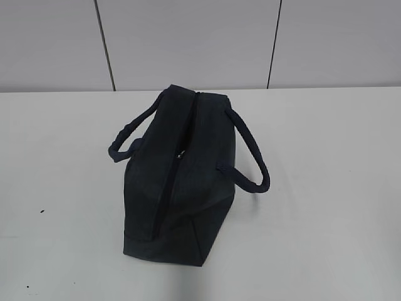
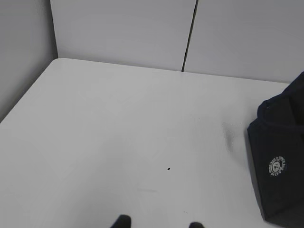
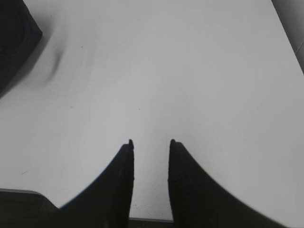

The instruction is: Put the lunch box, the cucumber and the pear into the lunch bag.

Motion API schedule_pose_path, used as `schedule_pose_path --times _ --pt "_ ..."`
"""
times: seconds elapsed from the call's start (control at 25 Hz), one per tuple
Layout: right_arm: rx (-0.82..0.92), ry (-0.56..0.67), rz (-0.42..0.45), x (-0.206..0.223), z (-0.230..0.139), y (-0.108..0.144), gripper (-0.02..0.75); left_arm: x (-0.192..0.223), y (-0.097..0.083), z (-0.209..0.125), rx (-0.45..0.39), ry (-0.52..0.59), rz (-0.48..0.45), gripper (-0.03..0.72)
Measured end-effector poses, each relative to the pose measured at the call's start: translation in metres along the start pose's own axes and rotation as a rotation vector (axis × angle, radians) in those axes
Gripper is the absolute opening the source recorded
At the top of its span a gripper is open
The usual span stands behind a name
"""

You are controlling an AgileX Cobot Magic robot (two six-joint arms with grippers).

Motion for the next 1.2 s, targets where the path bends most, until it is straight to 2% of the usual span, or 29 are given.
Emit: schedule_pose_path --times 1.2 --pt "0.000 0.000 0.000 0.0000 0.0000 0.0000 0.206 0.0000 0.0000 0.0000 0.000 0.000 0.000 0.238"
Point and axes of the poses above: a point on each arm's last joint axis where the gripper is mounted, x pointing out along that axis toward the gripper, y along the wrist's bending axis when the last joint is at zero, z = x × y, the point moved 8 cm from there along x, pointing out along that axis toward the gripper, and after that the axes turned 4 degrees about -x, right-handed, at the moved point
